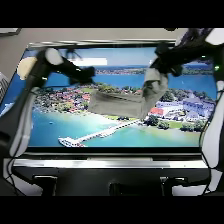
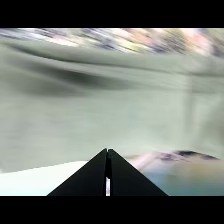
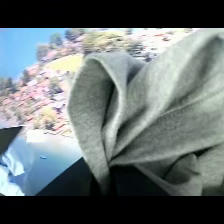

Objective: Fold the clothes and pants, and hang the long-sleeved shirts on hangers.

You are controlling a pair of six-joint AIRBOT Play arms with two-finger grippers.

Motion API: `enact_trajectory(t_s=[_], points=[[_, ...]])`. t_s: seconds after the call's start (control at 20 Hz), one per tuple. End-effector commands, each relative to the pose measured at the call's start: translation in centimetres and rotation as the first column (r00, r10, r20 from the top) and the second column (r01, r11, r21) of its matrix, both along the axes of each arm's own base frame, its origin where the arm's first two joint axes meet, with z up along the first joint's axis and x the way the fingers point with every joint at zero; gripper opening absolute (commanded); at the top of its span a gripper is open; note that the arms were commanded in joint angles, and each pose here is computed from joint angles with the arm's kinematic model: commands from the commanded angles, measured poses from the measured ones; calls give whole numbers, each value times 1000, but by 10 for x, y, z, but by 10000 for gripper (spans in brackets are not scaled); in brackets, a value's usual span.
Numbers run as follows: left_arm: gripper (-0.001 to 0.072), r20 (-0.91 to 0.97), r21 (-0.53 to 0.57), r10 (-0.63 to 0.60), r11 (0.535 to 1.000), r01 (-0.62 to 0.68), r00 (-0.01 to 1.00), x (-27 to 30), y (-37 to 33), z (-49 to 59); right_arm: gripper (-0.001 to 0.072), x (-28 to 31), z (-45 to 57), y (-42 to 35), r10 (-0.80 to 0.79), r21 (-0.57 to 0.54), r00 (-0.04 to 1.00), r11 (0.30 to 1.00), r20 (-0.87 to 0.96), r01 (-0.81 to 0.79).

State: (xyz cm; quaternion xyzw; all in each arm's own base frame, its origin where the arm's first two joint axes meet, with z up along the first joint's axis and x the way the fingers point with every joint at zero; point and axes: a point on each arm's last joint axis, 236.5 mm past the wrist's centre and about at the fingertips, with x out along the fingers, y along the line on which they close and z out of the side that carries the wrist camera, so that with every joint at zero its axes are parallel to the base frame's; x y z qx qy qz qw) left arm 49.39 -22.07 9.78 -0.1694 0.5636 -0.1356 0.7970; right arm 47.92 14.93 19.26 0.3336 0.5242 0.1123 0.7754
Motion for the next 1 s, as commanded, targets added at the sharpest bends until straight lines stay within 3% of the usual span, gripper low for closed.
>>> enact_trajectory(t_s=[0.0, 0.15, 0.35, 0.85, 0.95], points=[[18, 104, 262, 204, 938, -225, 973, -10, 163, 58, 30, 4, -8, 90, 42, 83, 999, 996, 15, -43], [19, 169, 241, 330, 900, -363, 929, -19, 227, 91, 30, 0, -40, 150, 99, 102, 995, 990, -22, -96], [19, 190, 233, 407, 865, -444, 893, -25, 267, 102, 31, 3, -85, 199, 122, 140, 990, 984, -71, -111], [19, 152, 242, 418, 863, -444, 896, -26, 270, 84, 34, 23, -138, 227, 100, 202, 989, 976, -106, -78], [19, 166, 237, 418, 862, -448, 893, -23, 271, 85, 118, 16, -126, 240, 160, 258, 984, 957, -83, -134]])
